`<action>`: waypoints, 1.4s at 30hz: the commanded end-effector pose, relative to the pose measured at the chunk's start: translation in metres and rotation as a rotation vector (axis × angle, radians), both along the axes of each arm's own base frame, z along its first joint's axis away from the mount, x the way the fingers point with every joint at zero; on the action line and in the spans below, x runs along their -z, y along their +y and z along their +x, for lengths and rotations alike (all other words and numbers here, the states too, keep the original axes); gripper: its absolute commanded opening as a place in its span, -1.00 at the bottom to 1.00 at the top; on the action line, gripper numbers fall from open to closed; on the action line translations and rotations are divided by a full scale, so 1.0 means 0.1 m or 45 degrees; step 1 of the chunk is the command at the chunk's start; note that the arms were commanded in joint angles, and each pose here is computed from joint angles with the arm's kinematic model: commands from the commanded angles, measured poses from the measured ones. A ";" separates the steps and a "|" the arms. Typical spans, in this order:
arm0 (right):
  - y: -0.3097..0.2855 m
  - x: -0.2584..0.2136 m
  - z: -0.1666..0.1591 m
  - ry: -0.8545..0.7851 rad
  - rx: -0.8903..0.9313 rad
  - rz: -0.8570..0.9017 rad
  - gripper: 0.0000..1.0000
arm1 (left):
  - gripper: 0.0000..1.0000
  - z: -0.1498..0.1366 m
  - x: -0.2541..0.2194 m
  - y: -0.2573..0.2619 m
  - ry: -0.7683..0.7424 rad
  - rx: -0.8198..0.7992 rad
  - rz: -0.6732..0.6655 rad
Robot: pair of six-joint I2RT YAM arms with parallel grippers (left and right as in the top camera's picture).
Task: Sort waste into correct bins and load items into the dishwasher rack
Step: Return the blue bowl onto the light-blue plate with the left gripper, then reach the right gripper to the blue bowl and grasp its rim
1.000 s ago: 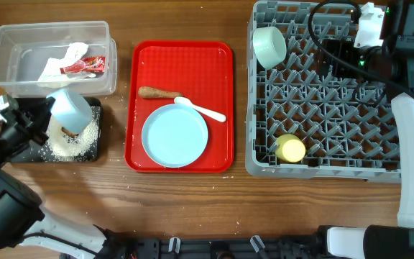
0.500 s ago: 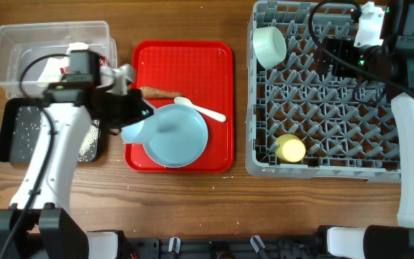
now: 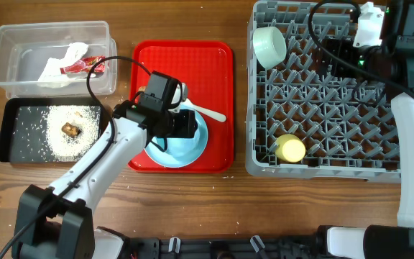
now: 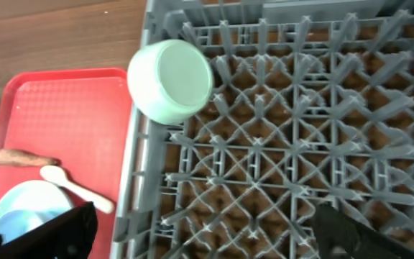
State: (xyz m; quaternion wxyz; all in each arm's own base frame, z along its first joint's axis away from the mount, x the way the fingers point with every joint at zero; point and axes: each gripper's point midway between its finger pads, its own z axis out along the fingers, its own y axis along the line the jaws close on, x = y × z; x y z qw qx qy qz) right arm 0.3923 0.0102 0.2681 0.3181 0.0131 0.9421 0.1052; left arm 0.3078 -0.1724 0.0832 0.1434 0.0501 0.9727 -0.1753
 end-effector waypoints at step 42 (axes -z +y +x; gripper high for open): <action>3.03 2.48 -0.75 0.745 -0.462 -0.059 -0.92 | 0.71 -0.24 -0.90 3.20 -0.007 -1.318 0.013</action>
